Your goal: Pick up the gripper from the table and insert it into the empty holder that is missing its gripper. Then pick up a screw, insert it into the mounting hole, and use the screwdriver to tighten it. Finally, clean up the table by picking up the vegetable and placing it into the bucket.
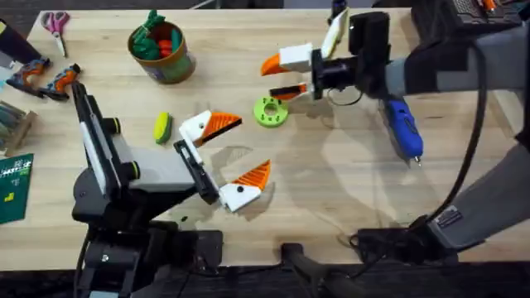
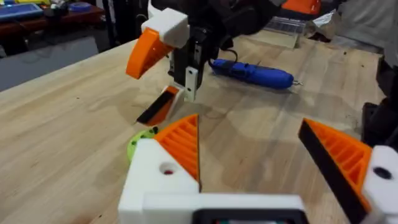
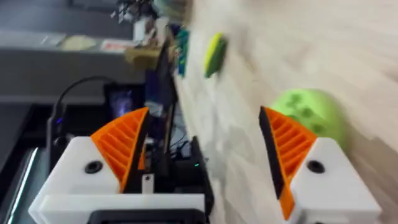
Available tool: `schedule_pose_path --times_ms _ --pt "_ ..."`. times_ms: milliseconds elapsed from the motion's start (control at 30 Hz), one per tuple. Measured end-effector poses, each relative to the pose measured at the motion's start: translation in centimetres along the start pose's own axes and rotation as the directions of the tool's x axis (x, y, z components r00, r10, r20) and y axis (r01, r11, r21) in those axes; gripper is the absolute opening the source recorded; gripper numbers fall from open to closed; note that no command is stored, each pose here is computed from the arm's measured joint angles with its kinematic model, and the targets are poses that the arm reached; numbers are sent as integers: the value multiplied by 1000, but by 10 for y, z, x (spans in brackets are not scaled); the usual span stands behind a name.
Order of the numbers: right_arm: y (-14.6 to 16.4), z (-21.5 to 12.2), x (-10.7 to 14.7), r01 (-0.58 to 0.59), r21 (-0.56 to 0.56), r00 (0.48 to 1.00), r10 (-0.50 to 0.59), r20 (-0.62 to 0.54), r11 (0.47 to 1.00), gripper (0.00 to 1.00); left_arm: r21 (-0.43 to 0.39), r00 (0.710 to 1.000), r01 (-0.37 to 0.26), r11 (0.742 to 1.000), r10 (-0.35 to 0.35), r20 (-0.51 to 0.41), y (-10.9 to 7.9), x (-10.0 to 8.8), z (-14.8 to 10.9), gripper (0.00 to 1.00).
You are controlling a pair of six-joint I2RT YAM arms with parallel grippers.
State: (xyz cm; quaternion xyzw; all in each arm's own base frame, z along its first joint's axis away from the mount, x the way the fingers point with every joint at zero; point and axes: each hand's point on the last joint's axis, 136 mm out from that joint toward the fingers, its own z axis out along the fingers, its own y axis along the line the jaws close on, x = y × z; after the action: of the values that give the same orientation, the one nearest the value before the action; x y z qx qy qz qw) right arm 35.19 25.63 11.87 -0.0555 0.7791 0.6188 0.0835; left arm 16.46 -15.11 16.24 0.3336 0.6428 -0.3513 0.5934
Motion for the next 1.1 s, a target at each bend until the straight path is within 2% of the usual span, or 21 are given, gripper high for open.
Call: schedule_pose_path --times_ms 233,367,533,700,833,967,1100 --pt "-24 -30 -21 -9 179 999 3 32 984 992 1 1000 0 1000 0 0 0 0 0 985" --pt "-24 -42 -11 20 296 1000 -17 -12 955 993 1 1000 0 1000 0 0 0 0 0 985" --pt "0 -61 5 141 434 990 -119 -77 890 994 2 1000 0 1000 0 0 0 0 0 985" --pt "16 -82 38 236 594 971 -163 -174 769 995 4 1000 0 1000 0 0 -1 0 0 985" --pt "23 -91 53 345 701 939 -231 -256 624 995 4 1000 1 1000 -1 0 -1 0 0 985" --pt "23 -83 60 456 744 889 -292 -353 488 995 4 1000 0 1000 0 0 -1 0 0 985" --pt "20 -64 61 543 732 837 -341 -428 412 996 4 1000 0 1000 0 0 -1 0 0 985"
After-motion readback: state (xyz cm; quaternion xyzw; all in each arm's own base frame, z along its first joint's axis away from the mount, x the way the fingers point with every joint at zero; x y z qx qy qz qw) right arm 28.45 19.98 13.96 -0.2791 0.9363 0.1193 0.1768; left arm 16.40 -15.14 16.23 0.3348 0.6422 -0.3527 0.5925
